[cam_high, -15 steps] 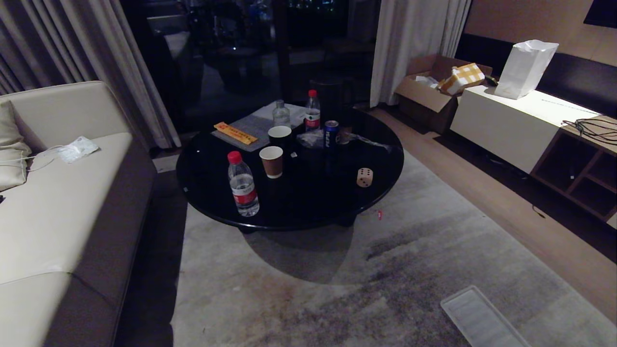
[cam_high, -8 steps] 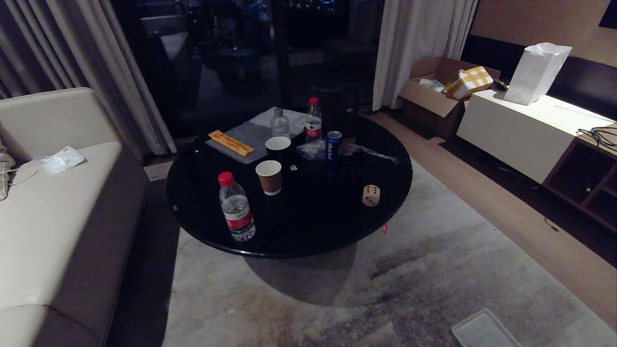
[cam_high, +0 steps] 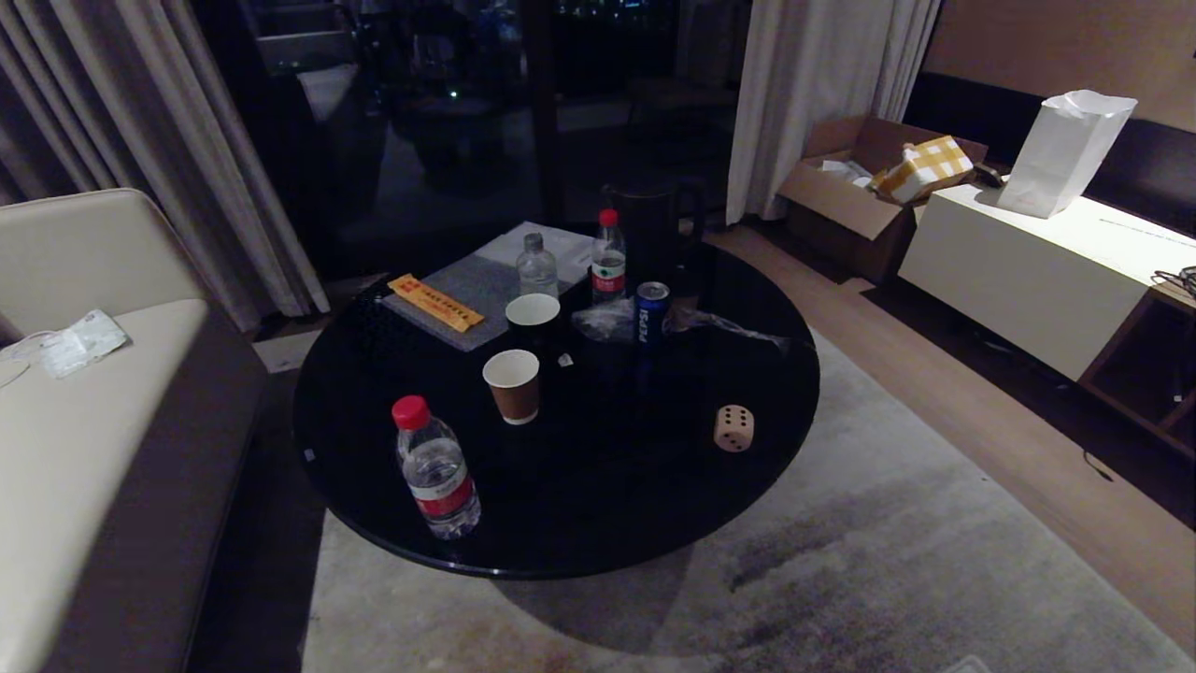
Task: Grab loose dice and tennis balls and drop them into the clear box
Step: Pick up toys out of the box
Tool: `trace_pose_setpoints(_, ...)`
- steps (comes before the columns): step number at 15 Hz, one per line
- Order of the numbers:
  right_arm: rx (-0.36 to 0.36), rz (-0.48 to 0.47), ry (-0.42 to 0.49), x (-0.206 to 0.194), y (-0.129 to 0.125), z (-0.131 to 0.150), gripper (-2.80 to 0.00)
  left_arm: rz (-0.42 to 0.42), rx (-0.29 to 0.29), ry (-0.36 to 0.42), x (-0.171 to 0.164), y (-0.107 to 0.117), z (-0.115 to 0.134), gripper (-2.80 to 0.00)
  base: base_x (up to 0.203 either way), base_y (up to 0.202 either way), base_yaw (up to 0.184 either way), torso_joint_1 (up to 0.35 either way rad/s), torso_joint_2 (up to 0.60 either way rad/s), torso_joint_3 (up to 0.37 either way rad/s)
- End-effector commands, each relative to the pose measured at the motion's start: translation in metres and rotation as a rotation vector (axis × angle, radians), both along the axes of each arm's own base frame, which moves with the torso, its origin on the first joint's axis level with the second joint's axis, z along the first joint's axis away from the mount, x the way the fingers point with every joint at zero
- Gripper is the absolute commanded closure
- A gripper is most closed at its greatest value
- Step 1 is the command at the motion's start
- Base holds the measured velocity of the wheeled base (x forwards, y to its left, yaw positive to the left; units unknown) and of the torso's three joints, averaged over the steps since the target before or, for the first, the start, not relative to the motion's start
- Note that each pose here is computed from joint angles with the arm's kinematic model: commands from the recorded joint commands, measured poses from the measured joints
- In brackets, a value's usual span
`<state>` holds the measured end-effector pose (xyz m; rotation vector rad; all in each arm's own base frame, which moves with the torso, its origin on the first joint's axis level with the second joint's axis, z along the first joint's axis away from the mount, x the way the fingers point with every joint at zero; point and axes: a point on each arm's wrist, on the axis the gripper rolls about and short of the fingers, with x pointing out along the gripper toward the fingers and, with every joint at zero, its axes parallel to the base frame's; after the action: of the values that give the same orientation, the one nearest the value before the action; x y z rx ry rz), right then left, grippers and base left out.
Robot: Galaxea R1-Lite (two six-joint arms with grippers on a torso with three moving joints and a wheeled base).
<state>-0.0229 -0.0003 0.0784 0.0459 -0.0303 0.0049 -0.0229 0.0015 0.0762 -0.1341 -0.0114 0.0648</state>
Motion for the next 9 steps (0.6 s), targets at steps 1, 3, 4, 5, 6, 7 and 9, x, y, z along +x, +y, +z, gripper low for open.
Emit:
trace_pose_setpoints(1, 0.000, 0.000, 0.010, 0.0008, 0.0000, -0.0030, 0.00, 0.001, -0.001, 0.002, 0.0002, 0.0000, -0.0003, 0.00, 0.179, 0.000, -0.003, 0.000, 0.00, 0.002)
trace_pose_setpoints(3, 0.000, 0.000, 0.011, 0.0008, 0.0000, -0.0030, 0.00, 0.001, -0.001, 0.002, 0.0002, 0.0000, -0.0003, 0.00, 0.181, 0.000, 0.000, 0.002, 0.00, 0.001)
trace_pose_setpoints(4, 0.000, 0.000, 0.011, 0.0009, 0.0000, -0.0029, 0.00, 0.001, -0.001, 0.002, 0.0002, 0.0000, -0.0003, 0.00, 0.181, 0.000, -0.002, 0.004, 0.00, 0.000)
trace_pose_setpoints(5, 0.000, 0.000, 0.010, 0.0008, 0.0000, -0.0029, 0.00, 0.001, -0.001, 0.002, 0.0002, 0.0000, -0.0003, 0.00, 0.181, 0.000, -0.002, 0.002, 0.01, 0.002)
trace_pose_setpoints(6, 0.000, 0.000, 0.010, 0.0008, 0.0000, -0.0029, 0.00, 0.001, -0.001, 0.002, 0.0002, 0.0000, -0.0003, 0.00, 0.181, 0.000, -0.001, 0.007, 0.00, 0.003)
trace_pose_setpoints(7, 0.000, 0.000, 0.010, 0.0008, 0.0000, -0.0030, 0.00, 0.001, -0.001, 0.001, 0.0001, 0.0000, -0.0004, 0.00, 0.179, 0.000, -0.002, 0.006, 0.01, 0.002)
trace_pose_setpoints(9, -0.001, 0.000, 0.010, 0.0008, 0.0000, -0.0030, 0.00, 0.001, -0.002, 0.004, 0.0002, 0.0000, -0.0005, 0.00, 0.181, 0.000, -0.002, 0.001, 0.00, 0.001)
